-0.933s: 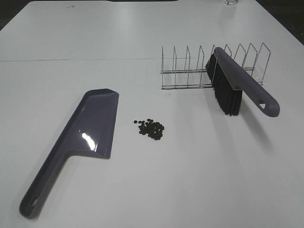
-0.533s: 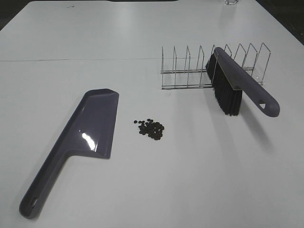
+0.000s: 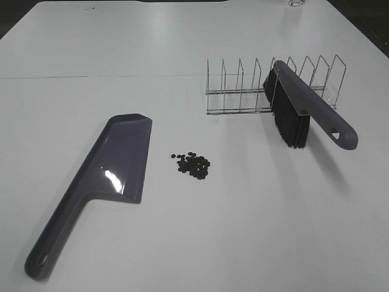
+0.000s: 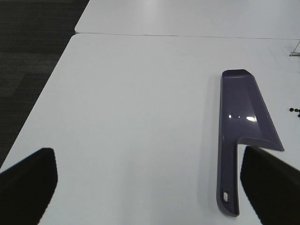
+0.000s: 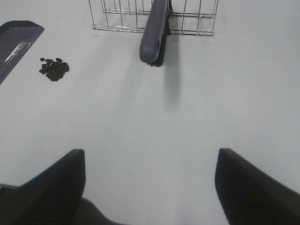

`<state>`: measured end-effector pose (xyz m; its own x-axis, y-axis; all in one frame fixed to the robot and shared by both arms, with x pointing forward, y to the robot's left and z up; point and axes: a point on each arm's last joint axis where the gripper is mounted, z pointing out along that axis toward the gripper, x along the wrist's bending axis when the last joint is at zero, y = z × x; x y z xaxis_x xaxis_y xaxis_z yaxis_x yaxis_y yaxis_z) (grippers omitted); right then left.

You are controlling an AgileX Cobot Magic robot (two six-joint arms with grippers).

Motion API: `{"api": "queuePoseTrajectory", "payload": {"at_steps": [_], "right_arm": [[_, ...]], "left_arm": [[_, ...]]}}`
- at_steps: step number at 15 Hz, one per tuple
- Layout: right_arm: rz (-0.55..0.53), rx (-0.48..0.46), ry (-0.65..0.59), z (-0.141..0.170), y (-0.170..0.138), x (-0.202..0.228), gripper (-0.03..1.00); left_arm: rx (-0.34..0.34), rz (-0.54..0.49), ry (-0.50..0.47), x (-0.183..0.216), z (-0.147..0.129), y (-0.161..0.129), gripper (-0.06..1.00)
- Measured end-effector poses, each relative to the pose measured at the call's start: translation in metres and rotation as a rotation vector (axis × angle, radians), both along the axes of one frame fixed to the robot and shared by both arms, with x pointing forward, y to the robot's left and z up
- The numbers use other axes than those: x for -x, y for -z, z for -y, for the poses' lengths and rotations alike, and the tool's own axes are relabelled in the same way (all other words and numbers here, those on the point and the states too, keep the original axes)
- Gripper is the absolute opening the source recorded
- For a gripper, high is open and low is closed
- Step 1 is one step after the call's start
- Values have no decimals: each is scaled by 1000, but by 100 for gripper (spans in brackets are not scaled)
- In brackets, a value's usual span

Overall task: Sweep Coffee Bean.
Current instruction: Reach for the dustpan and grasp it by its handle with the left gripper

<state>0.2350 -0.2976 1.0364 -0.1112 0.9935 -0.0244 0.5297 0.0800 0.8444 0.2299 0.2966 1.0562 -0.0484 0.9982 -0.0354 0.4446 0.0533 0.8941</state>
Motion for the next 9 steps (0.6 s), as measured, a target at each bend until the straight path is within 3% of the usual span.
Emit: {"api": "queuePoseTrajectory", "payload": {"at_steps": [9], "right_arm": [[0,0,0,0,0,0,68]], "left_arm": [[-1,0,-1,0,0,0,99]]}}
